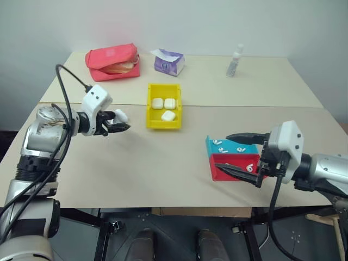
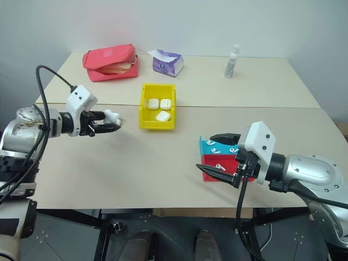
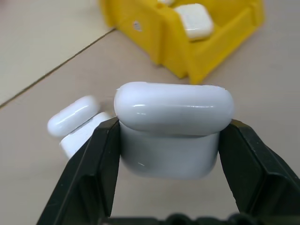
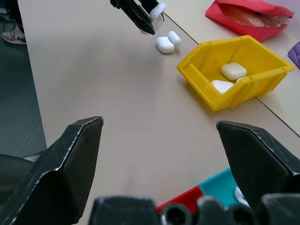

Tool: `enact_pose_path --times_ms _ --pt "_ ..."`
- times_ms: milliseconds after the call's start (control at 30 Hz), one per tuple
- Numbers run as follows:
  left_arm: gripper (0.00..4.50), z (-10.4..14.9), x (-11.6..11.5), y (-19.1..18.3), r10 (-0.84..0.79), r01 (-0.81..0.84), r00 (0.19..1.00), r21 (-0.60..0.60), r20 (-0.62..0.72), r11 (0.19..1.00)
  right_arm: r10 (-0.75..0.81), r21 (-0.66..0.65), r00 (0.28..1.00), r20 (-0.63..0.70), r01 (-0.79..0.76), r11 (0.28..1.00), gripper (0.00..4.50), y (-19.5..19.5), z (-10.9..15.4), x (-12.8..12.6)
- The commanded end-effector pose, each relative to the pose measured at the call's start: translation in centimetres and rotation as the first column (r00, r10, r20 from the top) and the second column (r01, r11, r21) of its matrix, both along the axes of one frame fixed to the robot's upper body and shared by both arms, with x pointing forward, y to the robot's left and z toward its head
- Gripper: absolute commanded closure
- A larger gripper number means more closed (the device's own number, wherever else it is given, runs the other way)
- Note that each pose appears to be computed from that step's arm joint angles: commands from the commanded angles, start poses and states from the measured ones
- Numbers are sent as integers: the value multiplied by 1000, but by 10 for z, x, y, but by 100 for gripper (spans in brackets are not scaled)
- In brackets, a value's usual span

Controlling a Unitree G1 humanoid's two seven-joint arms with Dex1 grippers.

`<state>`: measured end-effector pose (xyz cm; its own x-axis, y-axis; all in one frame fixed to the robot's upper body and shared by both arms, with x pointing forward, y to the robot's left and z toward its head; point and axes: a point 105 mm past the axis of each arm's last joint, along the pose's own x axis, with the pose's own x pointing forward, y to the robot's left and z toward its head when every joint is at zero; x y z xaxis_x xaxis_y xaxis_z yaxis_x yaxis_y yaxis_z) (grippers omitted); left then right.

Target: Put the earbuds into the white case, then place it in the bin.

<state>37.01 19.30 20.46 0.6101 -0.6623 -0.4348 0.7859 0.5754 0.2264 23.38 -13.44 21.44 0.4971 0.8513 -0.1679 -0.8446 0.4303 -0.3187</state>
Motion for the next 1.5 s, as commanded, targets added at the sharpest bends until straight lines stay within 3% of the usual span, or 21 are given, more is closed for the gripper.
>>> enact_pose_path --times_ms 33,133,200,367,467,633,800,833,1033,1267,1400,1500 --pt "170 25 -6 -22 -209 209 977 13 31 978 12 9 998 57 -12 1000 0 5 7 -7" --pt "170 14 -7 -31 -309 309 950 196 -33 931 7 20 999 52 -8 1000 0 8 4 -10" --pt "170 8 -12 -35 -372 388 922 257 -111 885 6 21 999 52 -7 1000 0 10 3 -11" --pt "170 -3 -21 -50 -486 539 842 333 -233 774 6 30 999 42 -7 1000 0 16 -3 -17" --pt "170 -22 -25 -52 -508 594 805 393 -307 702 4 32 999 37 -6 999 0 19 -7 -20" --pt "170 -40 -27 -56 -519 635 773 440 -365 635 2 37 999 39 -3 999 0 21 -9 -23" --pt "15 -53 -25 -60 -509 638 770 460 -385 617 -1 36 999 39 0 999 0 20 -9 -25" --pt "7 -55 -25 -60 -506 639 770 462 -390 616 0 35 999 40 -1 999 0 21 -9 -25" --pt "7 -64 -30 -58 -502 646 763 463 -406 607 7 31 999 45 -9 999 0 20 -7 -25" --pt "7 -56 -17 -55 -473 584 811 502 -343 638 14 29 999 40 -15 999 0 20 -8 -25" --pt "7 -36 -12 -55 -491 572 819 487 -296 660 13 29 999 37 -15 999 0 19 -7 -26" --pt "7 -16 -20 -59 -574 625 777 433 -259 650 15 24 1000 27 -16 1000 0 19 -9 -28"
